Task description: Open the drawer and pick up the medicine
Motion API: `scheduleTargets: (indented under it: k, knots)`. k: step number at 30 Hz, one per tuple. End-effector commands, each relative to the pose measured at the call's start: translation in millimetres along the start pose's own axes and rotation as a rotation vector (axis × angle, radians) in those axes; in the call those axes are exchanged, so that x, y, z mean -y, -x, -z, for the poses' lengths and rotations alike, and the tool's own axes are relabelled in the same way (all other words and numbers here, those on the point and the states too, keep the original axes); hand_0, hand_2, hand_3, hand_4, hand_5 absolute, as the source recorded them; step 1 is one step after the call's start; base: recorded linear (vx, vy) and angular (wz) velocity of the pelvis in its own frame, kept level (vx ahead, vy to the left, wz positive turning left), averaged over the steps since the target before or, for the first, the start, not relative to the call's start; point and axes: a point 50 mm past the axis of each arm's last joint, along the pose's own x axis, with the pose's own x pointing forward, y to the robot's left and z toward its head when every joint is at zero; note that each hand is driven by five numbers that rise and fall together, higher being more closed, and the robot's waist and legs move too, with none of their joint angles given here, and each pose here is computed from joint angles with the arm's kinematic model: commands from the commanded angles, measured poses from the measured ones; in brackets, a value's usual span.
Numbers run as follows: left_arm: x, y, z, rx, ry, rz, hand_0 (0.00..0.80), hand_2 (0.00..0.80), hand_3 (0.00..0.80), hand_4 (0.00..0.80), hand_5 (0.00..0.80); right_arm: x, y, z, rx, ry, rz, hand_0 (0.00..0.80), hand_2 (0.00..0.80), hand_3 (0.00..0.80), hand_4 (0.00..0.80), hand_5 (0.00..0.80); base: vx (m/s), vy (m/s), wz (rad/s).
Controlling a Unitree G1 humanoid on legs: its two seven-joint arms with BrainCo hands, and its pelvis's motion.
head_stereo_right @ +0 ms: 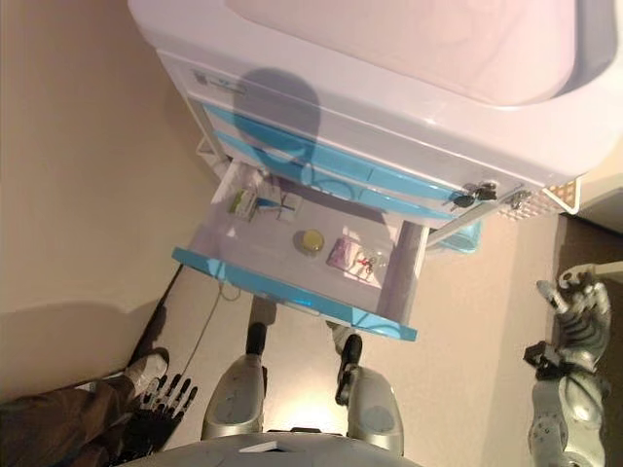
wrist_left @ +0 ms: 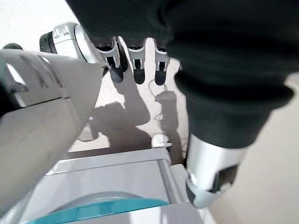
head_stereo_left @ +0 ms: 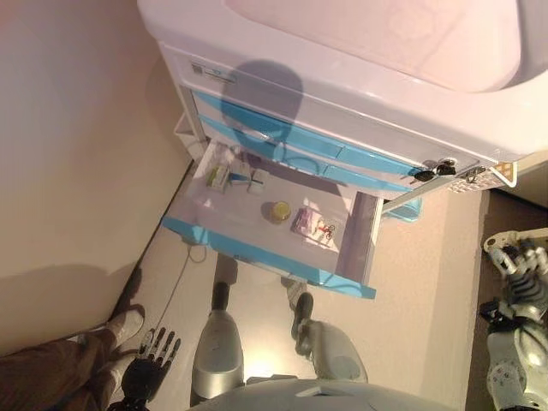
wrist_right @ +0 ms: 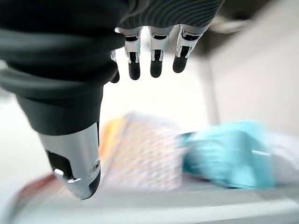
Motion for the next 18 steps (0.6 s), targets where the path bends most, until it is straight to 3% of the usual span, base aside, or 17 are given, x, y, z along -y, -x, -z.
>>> scheduleTargets:
  k: [1, 10, 18]
  knots:
    - [-27.1, 24.5, -1.2, -0.015, -0.079, -0.116, 0.000, 0.000, 0.000, 0.000, 0.000, -3.7, -12.6, -68.5, 0.329, 0.179, -0.052, 0.000, 0.000, 0.000, 0.000, 0.000, 0.000, 0.000, 0.00]
    - [-21.8, 16.7, -7.2, -0.019, -0.180, -0.115, 0.000, 0.000, 0.000, 0.000, 0.000, -60.6, -18.7, -154.0, 0.729, 0.417, -0.212, 0.000, 0.000, 0.000, 0.000, 0.000, 0.000, -0.017, 0.00]
    - [-5.3, 3.9, -7.8, -0.026, -0.292, -0.059, 0.000, 0.000, 0.000, 0.000, 0.000, -99.7, -5.0, -177.2, 0.947, 0.450, -0.259, 0.000, 0.000, 0.000, 0.000, 0.000, -0.018, -0.039, 0.11]
